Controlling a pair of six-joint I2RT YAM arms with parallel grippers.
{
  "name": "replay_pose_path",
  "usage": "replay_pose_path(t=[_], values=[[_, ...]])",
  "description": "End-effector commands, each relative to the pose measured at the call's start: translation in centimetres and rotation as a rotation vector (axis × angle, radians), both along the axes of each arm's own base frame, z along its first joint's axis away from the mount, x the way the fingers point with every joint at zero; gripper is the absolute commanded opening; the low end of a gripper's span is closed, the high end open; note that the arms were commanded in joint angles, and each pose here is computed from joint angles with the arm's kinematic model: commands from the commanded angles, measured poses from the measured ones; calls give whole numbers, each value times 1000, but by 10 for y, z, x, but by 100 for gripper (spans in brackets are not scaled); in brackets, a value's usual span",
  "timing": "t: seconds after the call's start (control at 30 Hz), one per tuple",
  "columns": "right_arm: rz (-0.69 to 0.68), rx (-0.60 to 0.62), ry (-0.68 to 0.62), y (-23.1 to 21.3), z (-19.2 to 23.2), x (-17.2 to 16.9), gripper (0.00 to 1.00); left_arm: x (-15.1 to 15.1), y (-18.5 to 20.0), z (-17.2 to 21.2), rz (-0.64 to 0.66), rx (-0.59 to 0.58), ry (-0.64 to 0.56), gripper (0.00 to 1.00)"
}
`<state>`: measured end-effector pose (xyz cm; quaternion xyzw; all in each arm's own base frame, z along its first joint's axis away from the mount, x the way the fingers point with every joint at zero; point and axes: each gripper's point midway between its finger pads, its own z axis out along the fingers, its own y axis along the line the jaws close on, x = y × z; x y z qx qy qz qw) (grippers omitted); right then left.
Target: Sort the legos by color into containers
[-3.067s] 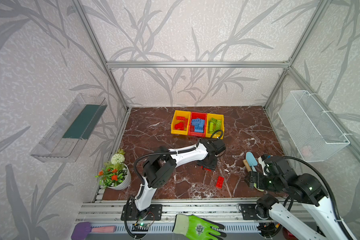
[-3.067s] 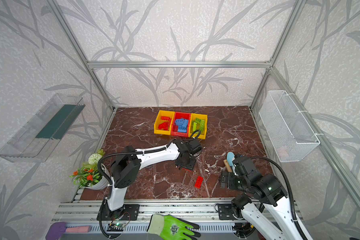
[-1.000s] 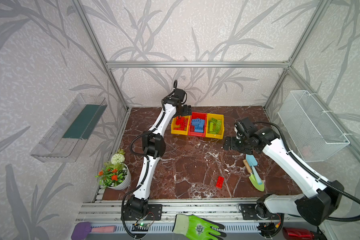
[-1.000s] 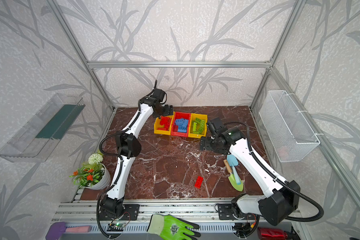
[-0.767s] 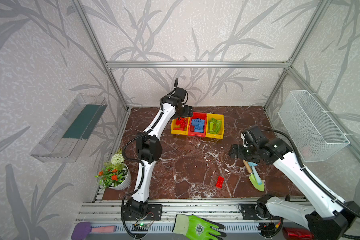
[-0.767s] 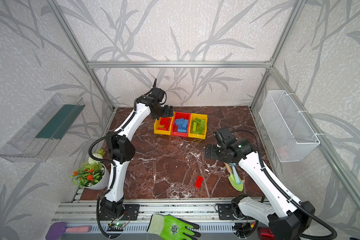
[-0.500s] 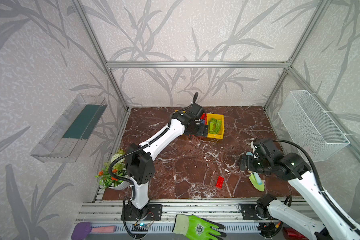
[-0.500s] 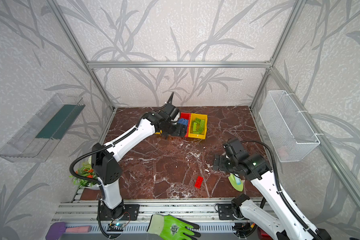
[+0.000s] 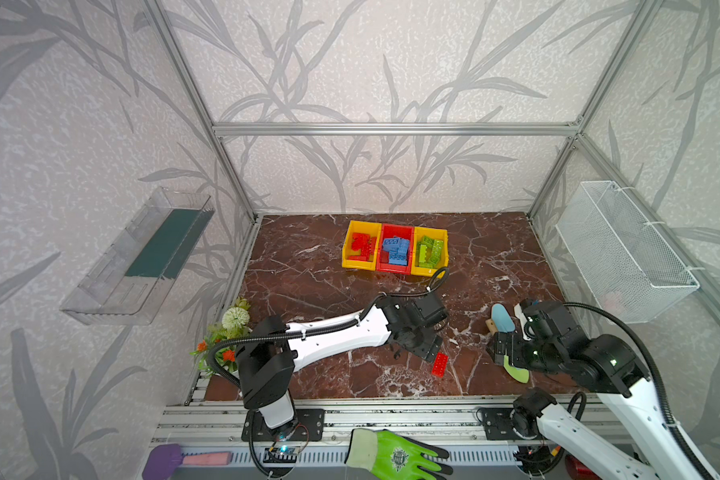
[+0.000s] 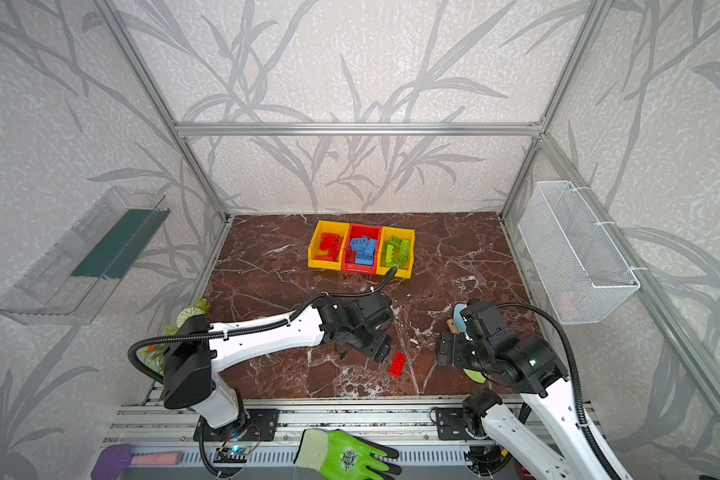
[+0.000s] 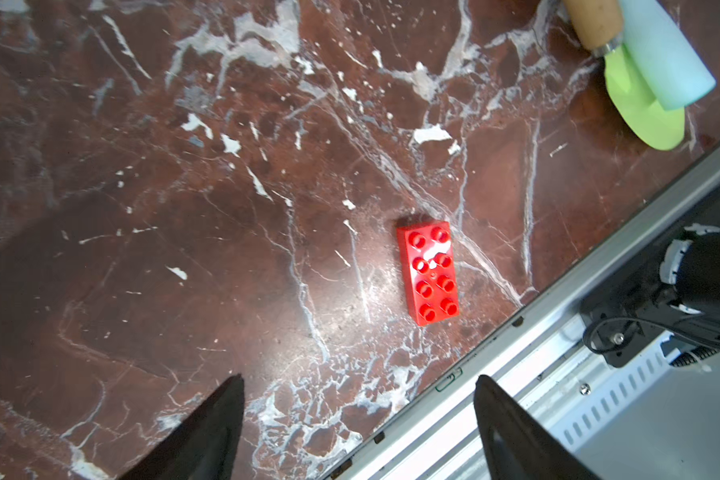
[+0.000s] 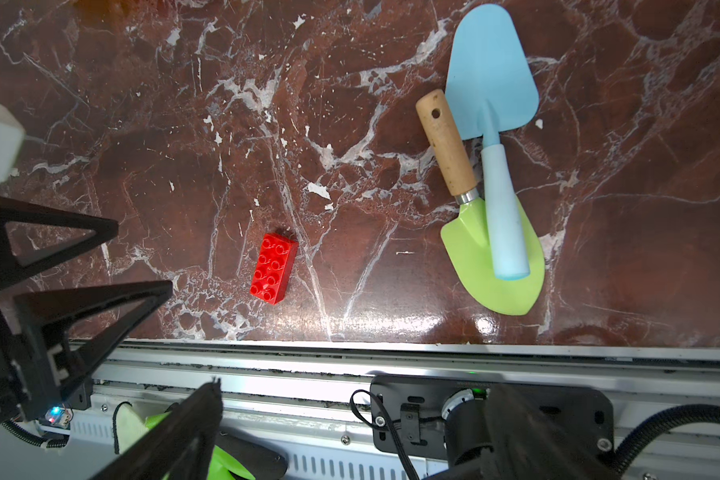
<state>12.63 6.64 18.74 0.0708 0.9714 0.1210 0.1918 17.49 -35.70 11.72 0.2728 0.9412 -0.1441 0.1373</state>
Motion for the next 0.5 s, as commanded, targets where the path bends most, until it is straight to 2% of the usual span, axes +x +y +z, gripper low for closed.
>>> replay_pose_path(t=[0.0,0.17,0.47], values=[[-7,17,-16,0,8,-1,99,-3,-13,-7,-25,-12,-5,86],[-51,45,-20,0,12,-1,99,-11,-37,-20,-95,-1,21,86],[-72,28,-44,-12,20,-11,99,-13,-62,-53,-134,3,81,86]])
